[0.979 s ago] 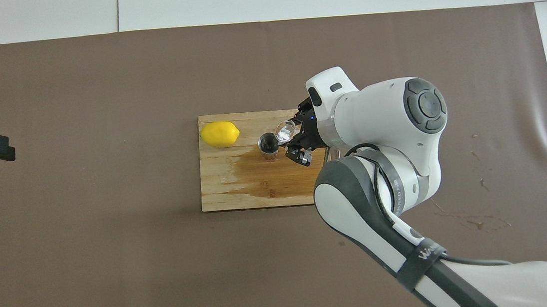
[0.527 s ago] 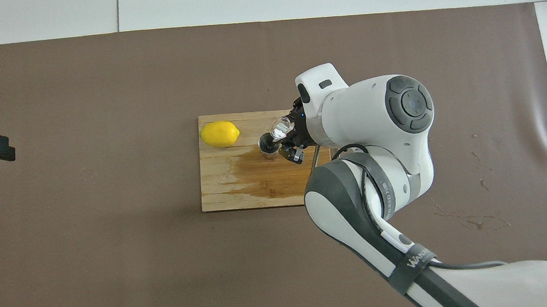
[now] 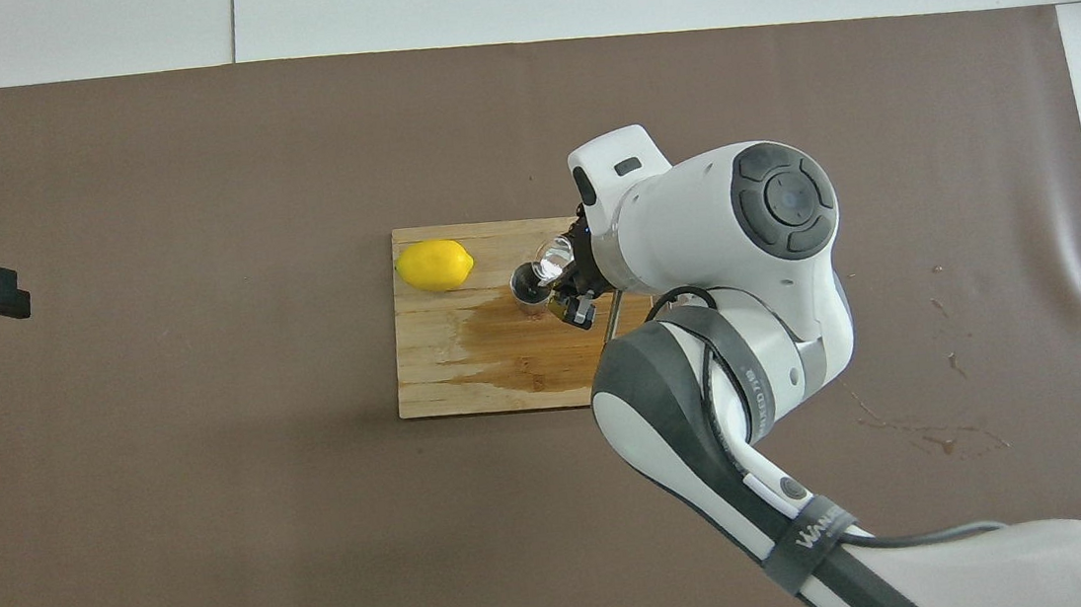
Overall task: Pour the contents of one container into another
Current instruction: 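Tilt the clear glass with the right gripper over the metal cup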
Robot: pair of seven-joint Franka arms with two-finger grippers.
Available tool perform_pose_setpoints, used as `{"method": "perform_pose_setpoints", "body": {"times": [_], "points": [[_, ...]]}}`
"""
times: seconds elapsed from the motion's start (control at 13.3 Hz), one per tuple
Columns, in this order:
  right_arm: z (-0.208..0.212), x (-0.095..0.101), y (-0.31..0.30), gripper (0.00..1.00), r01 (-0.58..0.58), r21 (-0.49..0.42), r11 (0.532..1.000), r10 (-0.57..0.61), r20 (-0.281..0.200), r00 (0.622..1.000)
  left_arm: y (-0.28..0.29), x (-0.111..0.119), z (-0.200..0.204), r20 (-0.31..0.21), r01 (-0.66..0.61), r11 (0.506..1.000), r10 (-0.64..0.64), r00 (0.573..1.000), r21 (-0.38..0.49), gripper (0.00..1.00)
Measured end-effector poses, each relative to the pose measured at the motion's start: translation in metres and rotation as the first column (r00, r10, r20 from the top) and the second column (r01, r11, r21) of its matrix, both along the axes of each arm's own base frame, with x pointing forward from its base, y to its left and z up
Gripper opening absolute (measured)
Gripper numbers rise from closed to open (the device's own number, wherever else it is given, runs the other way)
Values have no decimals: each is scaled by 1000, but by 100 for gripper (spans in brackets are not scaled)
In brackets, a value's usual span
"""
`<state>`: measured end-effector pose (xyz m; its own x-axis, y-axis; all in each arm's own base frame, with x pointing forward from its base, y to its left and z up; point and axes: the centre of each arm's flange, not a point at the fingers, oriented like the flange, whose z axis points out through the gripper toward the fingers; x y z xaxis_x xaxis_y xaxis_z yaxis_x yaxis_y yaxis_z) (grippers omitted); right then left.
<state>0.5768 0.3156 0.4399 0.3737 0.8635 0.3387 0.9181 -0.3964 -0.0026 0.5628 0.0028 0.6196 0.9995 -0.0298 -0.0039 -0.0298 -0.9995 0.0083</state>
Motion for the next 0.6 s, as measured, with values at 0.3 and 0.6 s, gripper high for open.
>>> {"method": "perform_pose_setpoints", "body": {"times": [0.3, 0.6], "points": [[6, -3, 5, 48, 3, -51, 999, -4, -25, 1000, 0, 0, 0, 0, 0, 1000, 0, 1000, 0, 100], [4, -1, 7, 48, 7, -79, 997, -9, -27, 1000, 0, 0, 0, 0, 0, 1000, 0, 1000, 0, 100]]}}
